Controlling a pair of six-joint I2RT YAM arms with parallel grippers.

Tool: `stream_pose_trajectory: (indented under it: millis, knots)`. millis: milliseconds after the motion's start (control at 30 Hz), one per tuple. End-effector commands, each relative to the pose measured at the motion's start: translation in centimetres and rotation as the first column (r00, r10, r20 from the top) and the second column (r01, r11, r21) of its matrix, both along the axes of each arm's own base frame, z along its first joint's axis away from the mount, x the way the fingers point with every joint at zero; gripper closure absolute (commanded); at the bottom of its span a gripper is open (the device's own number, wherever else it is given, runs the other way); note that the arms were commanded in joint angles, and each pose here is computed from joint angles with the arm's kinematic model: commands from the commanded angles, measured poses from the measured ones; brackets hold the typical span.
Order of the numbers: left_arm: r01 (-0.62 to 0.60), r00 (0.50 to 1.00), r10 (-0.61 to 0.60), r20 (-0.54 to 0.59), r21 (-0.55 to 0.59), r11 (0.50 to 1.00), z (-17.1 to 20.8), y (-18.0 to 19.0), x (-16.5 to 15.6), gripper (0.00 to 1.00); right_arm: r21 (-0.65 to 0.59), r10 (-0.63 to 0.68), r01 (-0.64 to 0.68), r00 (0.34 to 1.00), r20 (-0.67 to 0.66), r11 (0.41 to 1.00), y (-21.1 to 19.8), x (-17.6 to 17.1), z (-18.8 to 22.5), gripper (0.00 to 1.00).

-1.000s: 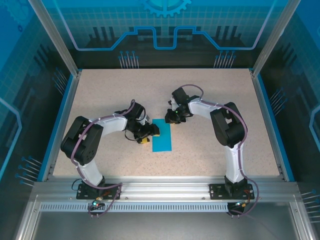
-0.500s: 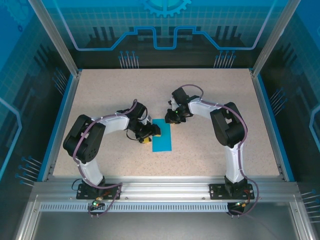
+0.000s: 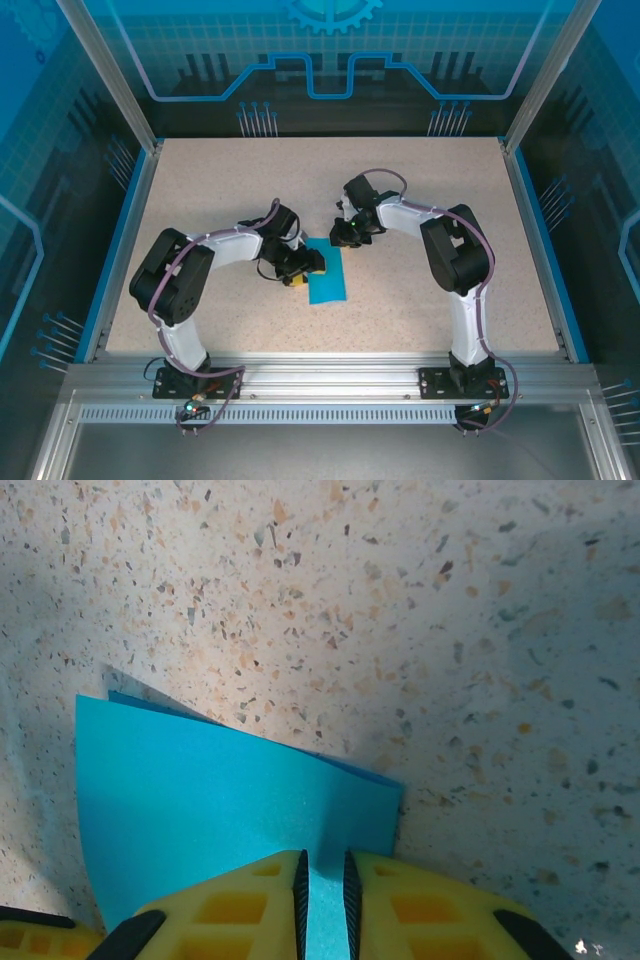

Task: Fold a paper plane with a square sheet of paper (fold left side to right side)
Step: Third fold the triangle at the center of the table.

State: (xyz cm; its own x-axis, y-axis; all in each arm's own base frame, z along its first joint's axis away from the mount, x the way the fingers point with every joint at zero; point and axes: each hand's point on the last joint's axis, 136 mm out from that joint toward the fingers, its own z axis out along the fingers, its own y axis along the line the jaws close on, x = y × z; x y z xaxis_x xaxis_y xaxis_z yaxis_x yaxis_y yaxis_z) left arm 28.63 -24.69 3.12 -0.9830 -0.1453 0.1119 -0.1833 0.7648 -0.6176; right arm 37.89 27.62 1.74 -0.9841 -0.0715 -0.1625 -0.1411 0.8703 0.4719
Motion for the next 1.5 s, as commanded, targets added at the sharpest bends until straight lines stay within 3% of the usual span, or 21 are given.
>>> stream_pose_trajectory:
  millis: [0,967,1467]
  knots:
    - [0.010,1.000,-0.010,0.012,-0.035,0.999,1.0,-0.8,0.2,0.37,-0.024,0.020,-0.021,0.999,-0.032,1.000,0.1,-0.8,-1.3,0.80]
    - [0.012,0.997,0.007,0.080,-0.238,0.971,6.0,-2.9,0.5,0.34,-0.019,0.025,-0.026,0.999,-0.038,0.999,0.2,-1.0,-1.7,0.79]
    - [0.188,0.969,-0.158,0.191,-0.150,0.971,4.5,-3.1,1.6,0.34,-0.009,0.032,-0.032,0.999,-0.034,0.999,0.3,-1.0,-1.6,0.79]
